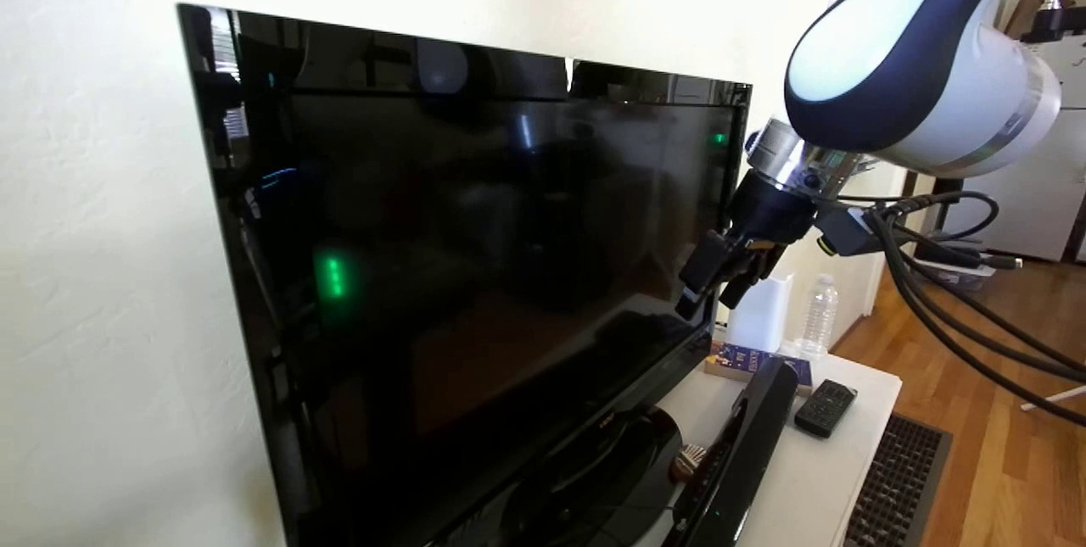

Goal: Press a button on the black object

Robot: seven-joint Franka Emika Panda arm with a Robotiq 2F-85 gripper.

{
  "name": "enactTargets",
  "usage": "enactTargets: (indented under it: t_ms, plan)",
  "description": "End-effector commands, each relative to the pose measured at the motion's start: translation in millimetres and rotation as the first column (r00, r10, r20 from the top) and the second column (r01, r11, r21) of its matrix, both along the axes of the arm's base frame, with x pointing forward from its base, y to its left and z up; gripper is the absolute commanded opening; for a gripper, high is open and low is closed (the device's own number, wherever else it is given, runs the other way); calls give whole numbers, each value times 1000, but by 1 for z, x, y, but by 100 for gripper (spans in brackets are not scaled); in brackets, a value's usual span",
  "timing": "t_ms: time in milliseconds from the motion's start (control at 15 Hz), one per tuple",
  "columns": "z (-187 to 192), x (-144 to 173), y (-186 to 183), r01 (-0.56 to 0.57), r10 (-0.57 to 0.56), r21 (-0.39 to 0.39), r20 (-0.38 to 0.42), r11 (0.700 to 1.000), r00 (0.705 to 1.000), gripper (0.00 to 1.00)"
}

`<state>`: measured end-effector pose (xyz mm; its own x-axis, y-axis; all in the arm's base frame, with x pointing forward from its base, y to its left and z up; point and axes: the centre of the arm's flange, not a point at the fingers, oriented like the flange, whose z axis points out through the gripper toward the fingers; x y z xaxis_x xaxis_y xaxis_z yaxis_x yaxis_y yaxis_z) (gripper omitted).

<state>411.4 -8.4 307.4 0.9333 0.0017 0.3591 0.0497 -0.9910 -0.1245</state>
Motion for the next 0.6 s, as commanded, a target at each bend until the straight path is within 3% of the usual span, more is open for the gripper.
enactTargets:
  t_ms: [0,333,400,533]
  plan:
    - [-43,-5,-10,-23,24,9,-31,1000,999,100]
    - [-84,-15,-8,-112,119,51,-167,992,979,100]
    - [-56,-14,-6,-85,88,26,-144,996,986,100]
    - [-59,-15,-6,-90,93,26,-152,996,984,100]
